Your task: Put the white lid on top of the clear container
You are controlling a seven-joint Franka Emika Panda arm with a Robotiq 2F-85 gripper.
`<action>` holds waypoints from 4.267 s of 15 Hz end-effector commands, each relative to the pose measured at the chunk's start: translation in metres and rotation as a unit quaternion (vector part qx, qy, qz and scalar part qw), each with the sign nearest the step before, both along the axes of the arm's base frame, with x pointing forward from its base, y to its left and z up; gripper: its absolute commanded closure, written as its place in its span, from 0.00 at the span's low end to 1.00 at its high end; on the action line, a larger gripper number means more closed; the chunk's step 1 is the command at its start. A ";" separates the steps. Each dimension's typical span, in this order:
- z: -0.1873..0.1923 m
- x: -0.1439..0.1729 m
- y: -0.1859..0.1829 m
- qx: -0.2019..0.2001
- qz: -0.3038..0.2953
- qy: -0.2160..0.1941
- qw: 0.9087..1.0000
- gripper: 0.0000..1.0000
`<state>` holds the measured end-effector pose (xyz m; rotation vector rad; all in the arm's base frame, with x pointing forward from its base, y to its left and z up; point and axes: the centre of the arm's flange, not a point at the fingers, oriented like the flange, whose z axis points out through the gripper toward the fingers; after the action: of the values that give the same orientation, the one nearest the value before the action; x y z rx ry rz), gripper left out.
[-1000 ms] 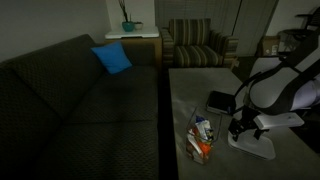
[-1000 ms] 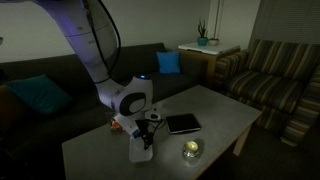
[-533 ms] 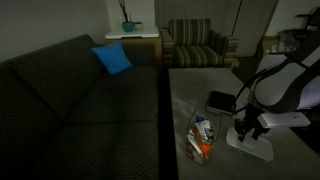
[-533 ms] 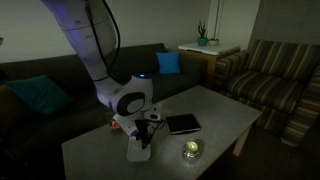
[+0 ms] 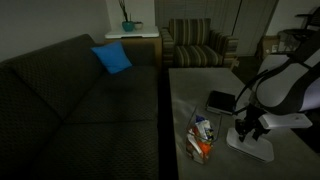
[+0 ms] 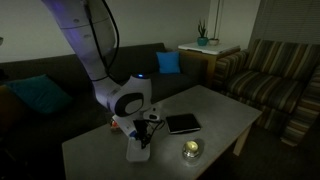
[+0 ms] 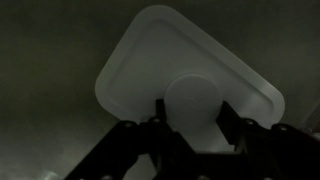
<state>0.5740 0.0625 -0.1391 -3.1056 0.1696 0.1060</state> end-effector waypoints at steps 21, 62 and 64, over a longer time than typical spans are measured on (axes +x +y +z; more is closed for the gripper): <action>0.100 -0.016 -0.011 -0.060 0.058 -0.007 0.996 0.71; 0.235 0.108 0.083 -0.114 0.613 -0.151 0.767 0.71; 0.245 0.121 0.107 -0.097 0.648 -0.170 0.737 0.71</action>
<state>0.6624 0.1476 0.1030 -2.7818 -1.8792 -0.4057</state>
